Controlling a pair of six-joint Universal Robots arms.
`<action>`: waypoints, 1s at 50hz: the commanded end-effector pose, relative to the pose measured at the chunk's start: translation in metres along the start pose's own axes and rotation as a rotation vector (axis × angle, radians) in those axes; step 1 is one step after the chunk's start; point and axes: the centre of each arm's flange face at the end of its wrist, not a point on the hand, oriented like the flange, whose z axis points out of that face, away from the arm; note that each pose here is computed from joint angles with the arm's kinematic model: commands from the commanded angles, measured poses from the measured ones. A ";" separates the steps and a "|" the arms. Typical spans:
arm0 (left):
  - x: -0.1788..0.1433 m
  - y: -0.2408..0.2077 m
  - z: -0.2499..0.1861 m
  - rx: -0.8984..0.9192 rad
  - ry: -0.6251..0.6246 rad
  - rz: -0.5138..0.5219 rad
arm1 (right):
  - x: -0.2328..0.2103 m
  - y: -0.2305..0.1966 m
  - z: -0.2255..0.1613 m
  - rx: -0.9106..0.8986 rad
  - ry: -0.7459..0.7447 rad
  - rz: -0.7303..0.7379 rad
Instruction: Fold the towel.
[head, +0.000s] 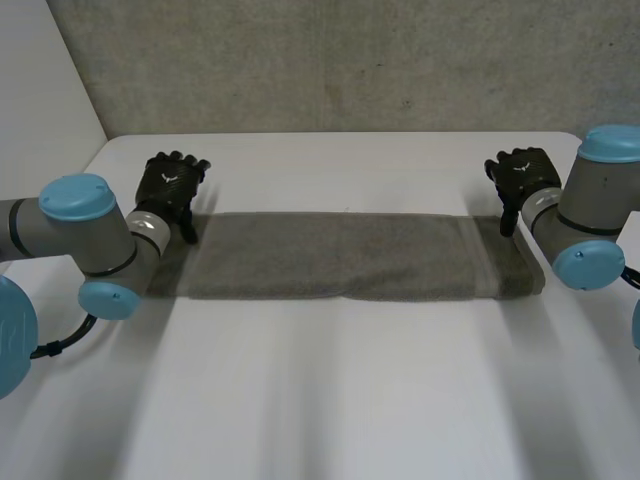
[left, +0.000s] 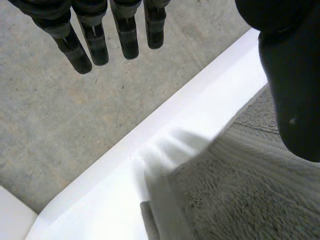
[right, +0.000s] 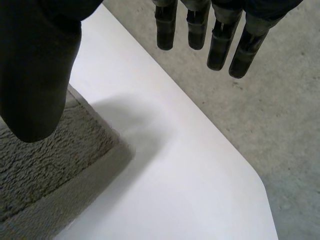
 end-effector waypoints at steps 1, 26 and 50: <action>-0.013 -0.020 -0.013 -0.004 -0.055 0.000 | 0.005 -0.013 -0.015 0.000 0.009 0.003; -0.007 -0.056 -0.146 -0.100 -0.031 -0.356 | -0.003 0.003 -0.127 -0.074 -0.107 0.028; -0.001 -0.043 -0.149 -0.075 -0.038 -0.347 | 0.027 0.057 -0.085 -0.165 -0.018 0.059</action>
